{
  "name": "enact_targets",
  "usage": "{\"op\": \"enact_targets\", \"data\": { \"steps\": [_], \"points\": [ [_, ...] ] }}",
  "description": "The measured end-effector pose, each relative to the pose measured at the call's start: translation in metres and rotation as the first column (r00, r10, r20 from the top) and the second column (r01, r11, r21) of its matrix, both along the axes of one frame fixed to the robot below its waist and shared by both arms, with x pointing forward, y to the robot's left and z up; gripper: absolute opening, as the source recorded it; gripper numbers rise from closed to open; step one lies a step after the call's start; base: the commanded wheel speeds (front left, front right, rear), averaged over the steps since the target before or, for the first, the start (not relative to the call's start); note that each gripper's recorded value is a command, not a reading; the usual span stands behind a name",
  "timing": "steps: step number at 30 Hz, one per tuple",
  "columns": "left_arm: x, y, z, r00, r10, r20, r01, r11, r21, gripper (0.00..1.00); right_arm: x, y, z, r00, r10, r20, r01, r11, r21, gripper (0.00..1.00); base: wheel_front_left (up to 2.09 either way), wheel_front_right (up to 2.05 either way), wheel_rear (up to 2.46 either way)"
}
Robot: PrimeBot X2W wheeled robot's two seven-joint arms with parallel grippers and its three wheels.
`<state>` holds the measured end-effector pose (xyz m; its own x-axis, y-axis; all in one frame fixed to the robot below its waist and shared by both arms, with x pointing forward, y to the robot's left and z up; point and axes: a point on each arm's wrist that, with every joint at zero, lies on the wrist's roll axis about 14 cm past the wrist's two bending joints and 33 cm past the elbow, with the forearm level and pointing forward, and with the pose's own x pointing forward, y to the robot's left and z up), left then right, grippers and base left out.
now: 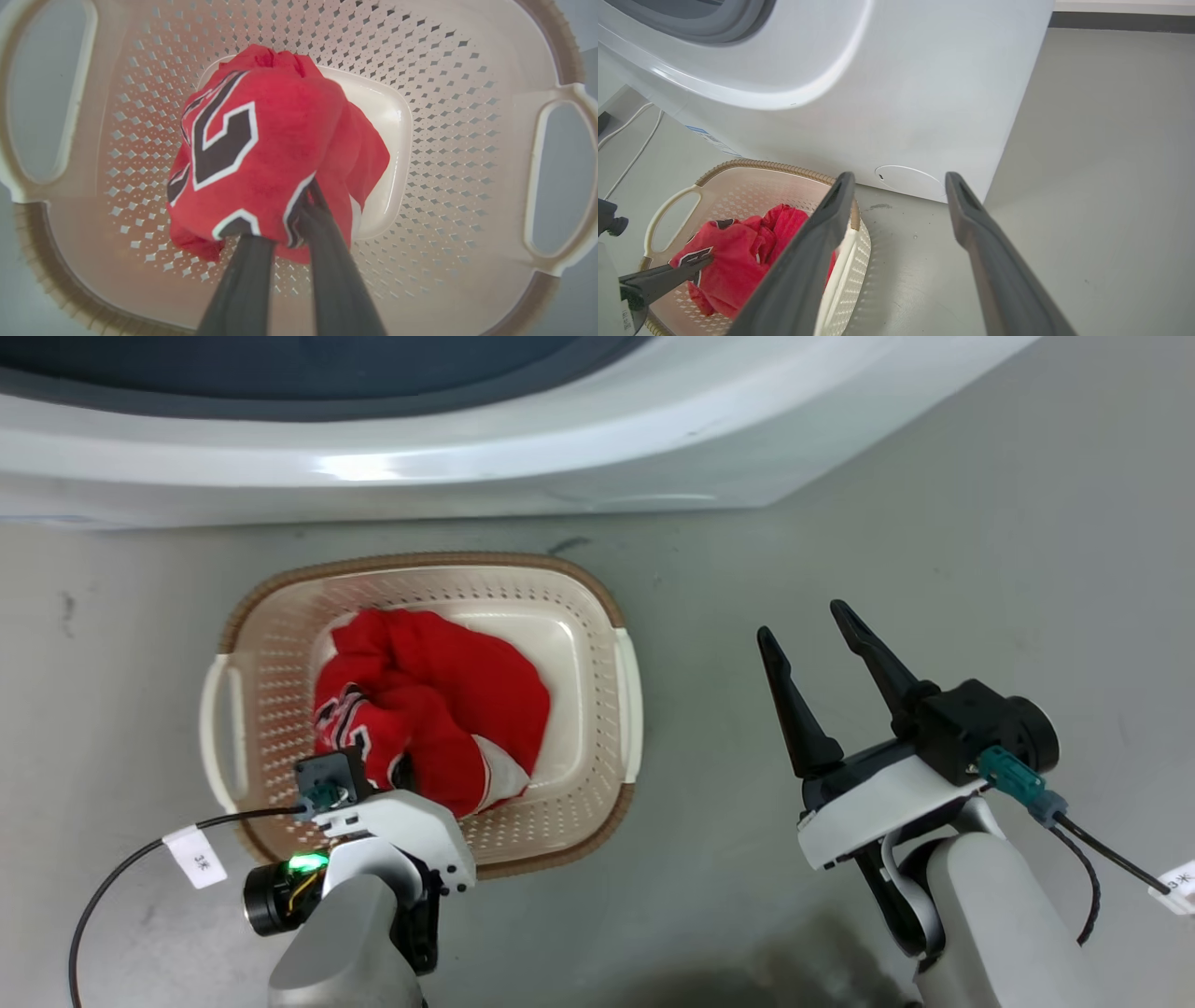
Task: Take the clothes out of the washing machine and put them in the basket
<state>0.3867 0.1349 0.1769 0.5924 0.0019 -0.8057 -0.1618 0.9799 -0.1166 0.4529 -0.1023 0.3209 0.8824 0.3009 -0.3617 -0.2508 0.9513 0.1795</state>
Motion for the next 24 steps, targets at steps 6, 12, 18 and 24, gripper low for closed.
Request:
{"op": "enact_targets", "data": {
  "steps": [6, 12, 18, 24],
  "points": [
    [0.003, 0.0, 0.002, 1.0, 0.021, 0.01, -0.021, 1.0, -0.01, 1.0, -0.008, -0.013, -0.004, 0.999, -0.03, -0.018, 0.03, 0.999, -0.02, 1.0, 0.0, 0.0, 0.0],
    [-0.003, 0.007, 0.04, 0.995, 0.017, 0.1, -0.014, 1.0, -0.024, 1.0, -0.023, -0.025, 0.019, 0.998, -0.066, 0.013, 0.067, 0.997, -0.033, 1.0, 0.0, 0.0, 0.0],
    [0.002, 0.014, 0.098, 0.961, -0.005, 0.276, 0.01, 1.0, -0.018, 1.0, -0.036, -0.029, 0.058, 0.993, -0.082, 0.09, 0.085, 0.996, -0.031, 1.0, 0.0, 0.0, 0.0],
    [0.012, 0.02, 0.161, 0.885, -0.016, 0.466, 0.017, 1.0, 0.003, 1.0, -0.043, -0.032, 0.098, 0.978, -0.093, 0.187, 0.099, 0.995, -0.026, 1.0, 0.0, 0.0, 0.0]
  ]
}}
